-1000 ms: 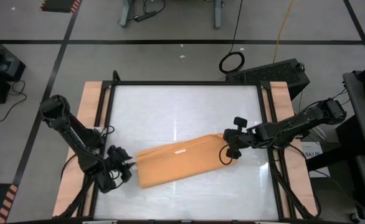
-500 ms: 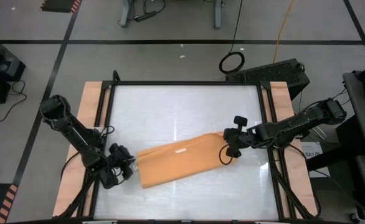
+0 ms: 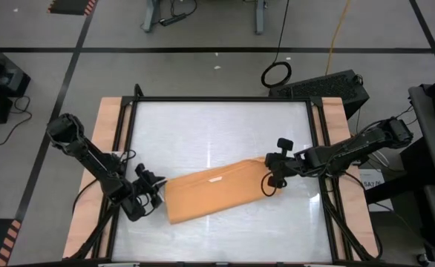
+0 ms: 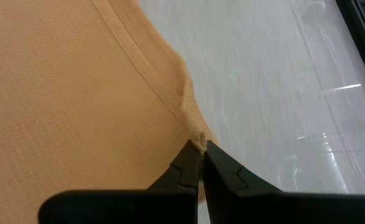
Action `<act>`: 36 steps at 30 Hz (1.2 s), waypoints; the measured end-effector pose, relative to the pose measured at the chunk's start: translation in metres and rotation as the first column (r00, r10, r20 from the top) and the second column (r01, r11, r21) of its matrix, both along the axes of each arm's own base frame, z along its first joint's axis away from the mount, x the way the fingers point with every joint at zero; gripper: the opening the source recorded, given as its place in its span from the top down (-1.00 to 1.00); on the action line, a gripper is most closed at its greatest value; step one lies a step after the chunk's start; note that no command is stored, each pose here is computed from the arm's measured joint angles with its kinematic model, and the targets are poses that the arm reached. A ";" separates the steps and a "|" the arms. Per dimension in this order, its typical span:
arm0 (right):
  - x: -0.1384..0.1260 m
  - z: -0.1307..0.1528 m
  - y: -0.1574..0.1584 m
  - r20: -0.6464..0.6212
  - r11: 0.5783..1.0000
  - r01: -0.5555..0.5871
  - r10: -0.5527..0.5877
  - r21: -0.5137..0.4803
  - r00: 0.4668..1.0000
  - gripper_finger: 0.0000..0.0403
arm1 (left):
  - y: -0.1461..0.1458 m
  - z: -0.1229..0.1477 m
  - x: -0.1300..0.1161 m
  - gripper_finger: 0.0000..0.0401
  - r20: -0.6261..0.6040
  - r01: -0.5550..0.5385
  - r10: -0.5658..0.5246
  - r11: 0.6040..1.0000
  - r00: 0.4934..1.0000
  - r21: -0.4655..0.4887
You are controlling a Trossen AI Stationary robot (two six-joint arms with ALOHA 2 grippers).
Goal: Roll towel
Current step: Roll the yellow towel
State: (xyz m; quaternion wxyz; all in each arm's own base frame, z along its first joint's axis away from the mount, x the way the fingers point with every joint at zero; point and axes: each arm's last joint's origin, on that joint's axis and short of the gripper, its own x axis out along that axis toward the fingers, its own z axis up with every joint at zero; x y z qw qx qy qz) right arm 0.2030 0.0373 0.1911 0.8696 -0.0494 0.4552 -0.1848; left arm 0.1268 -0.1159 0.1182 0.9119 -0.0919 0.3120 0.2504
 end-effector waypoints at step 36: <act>0.003 0.008 -0.027 -0.027 0.982 0.110 -0.115 -0.156 0.993 1.00 | -0.018 -0.027 0.016 0.63 0.004 -0.008 0.008 0.998 1.000 -0.058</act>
